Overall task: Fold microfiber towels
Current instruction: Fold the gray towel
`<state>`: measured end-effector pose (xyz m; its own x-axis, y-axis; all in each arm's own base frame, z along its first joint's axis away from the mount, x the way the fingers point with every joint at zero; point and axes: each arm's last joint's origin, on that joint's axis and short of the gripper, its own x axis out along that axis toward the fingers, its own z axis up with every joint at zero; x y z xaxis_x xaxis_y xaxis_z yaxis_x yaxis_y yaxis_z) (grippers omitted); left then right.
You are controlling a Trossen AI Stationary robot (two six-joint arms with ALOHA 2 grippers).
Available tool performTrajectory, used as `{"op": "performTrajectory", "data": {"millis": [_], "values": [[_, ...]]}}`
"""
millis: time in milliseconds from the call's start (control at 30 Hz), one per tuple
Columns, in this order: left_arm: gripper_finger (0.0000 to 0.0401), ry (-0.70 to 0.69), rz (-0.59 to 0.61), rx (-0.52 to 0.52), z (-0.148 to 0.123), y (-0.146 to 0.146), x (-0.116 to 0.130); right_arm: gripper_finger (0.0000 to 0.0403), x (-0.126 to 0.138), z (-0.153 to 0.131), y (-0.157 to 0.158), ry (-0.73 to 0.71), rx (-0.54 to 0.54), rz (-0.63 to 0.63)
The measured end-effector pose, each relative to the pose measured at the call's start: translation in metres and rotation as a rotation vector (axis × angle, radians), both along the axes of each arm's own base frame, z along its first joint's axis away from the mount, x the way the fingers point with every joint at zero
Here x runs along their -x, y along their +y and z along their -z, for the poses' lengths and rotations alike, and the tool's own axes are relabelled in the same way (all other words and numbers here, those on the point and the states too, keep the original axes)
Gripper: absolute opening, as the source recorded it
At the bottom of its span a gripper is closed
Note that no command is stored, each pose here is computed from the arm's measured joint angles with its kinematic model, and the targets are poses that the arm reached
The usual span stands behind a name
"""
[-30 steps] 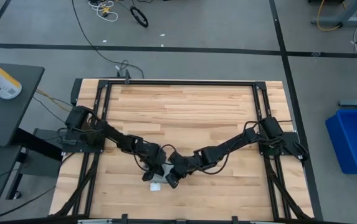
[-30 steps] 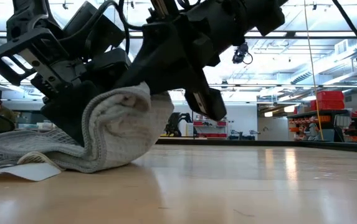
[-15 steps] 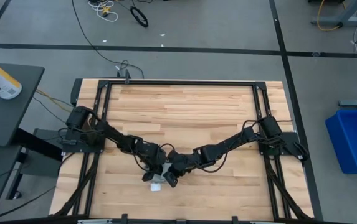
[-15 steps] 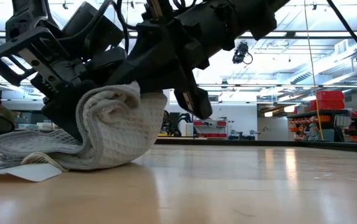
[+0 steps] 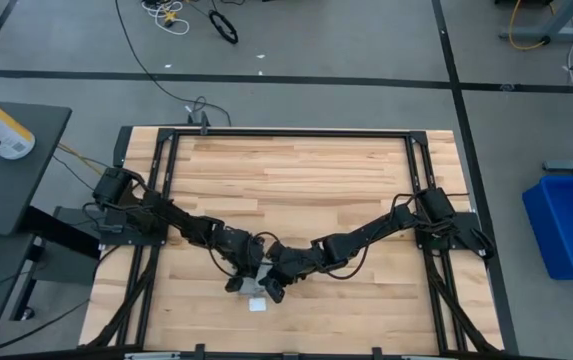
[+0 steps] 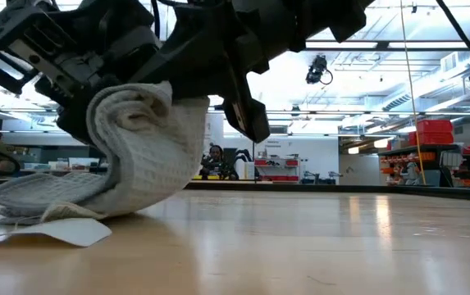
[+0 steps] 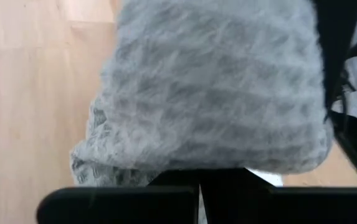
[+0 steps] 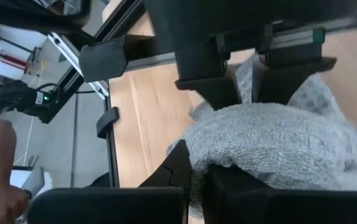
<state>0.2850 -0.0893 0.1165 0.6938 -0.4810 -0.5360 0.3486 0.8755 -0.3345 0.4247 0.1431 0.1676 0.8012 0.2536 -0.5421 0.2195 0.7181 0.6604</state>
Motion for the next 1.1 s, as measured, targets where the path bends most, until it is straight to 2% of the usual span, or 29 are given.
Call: {"op": "performTrajectory", "data": {"millis": [233, 433, 867, 1033, 1100], "values": [[0.0004, 0.028, -0.057, -0.049, 0.007, 0.004, 0.006, 0.0012, 0.005, 0.005, 0.004, 0.050, 0.022, -0.026], [0.0004, -0.021, -0.060, -0.029, 0.008, 0.005, 0.011, 0.0012, 0.008, 0.005, 0.011, 0.059, 0.028, -0.044], [0.0003, -0.039, -0.063, -0.039, -0.006, 0.013, 0.035, 0.0012, 0.010, 0.008, 0.012, 0.082, 0.031, -0.045], [0.0003, -0.112, -0.103, -0.042, -0.019, 0.016, 0.049, 0.0012, 0.009, 0.008, 0.010, 0.076, 0.041, -0.049], [0.0002, -0.197, -0.111, -0.034, -0.029, 0.016, 0.056, 0.0012, 0.008, 0.008, 0.009, 0.063, 0.041, -0.050]]}}
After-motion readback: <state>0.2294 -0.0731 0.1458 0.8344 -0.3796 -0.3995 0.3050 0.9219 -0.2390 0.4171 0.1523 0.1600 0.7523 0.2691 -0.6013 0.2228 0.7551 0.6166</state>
